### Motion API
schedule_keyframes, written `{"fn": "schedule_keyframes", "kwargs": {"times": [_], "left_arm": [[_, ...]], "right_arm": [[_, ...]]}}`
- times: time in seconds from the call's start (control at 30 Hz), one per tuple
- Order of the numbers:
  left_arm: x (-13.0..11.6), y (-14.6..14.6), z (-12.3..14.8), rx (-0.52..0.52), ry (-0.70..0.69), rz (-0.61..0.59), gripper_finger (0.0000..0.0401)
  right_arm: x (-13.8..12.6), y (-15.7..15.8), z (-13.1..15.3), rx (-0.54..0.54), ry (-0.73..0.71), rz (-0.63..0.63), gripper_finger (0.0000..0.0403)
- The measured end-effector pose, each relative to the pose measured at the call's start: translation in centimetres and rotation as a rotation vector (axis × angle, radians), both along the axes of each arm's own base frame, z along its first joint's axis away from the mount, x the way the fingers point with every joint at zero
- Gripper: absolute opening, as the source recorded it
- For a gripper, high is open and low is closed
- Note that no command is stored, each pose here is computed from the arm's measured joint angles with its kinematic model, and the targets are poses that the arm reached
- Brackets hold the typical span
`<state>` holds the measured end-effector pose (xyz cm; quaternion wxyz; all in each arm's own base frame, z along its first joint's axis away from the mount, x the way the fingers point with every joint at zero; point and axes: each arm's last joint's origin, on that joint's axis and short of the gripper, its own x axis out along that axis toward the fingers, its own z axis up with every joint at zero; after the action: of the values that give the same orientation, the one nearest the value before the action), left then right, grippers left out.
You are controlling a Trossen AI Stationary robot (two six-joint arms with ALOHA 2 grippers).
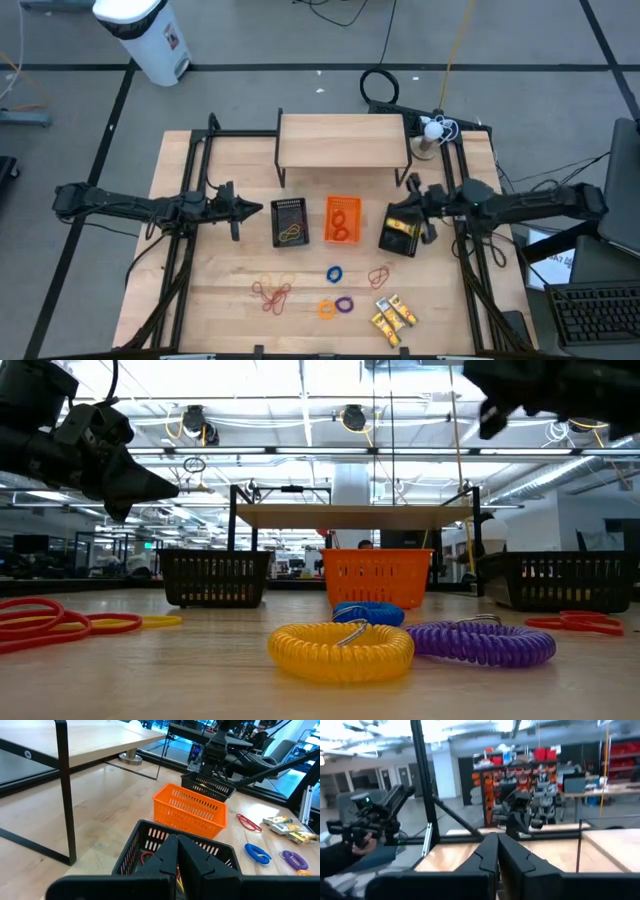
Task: Pick & Place Office Desk Supplies
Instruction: Put the crayon box into the right black bin
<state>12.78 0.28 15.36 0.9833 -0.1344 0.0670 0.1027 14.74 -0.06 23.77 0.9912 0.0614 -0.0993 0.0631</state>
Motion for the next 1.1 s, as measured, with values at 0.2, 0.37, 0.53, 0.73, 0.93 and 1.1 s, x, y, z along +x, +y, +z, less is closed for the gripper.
{"fn": "schedule_keyframes", "kwargs": {"times": [0.2, 0.37, 0.53, 0.73, 0.93, 1.1], "left_arm": [[0.0, 0.0, 0.0, 0.016, 0.003, -0.002, 0.001], [0.0, 0.0, 0.0, 0.015, 0.002, -0.002, 0.001], [0.0, 0.0, 0.0, 0.018, 0.003, -0.002, 0.001], [0.0, 0.0, -0.1, 0.023, 0.012, -0.003, 0.001], [-0.1, 0.0, -0.4, 0.02, 0.045, -0.002, 0.001], [-0.1, 0.0, -0.4, 0.02, 0.049, -0.002, 0.001]], "right_arm": [[-1.8, -0.5, -1.7, 0.038, 0.04, -0.043, 0.0], [-2.4, -0.5, -2.3, 0.027, 0.08, -0.054, 0.0], [-2.8, -0.5, -2.9, 0.007, 0.131, -0.063, 0.0], [-3.2, -0.5, -3.2, 0.008, 0.159, -0.085, 0.0], [-3.8, -0.5, -3.5, -0.001, 0.184, -0.112, 0.0], [-4.7, -0.5, -3.4, -0.001, 0.164, -0.134, 0.0]]}}
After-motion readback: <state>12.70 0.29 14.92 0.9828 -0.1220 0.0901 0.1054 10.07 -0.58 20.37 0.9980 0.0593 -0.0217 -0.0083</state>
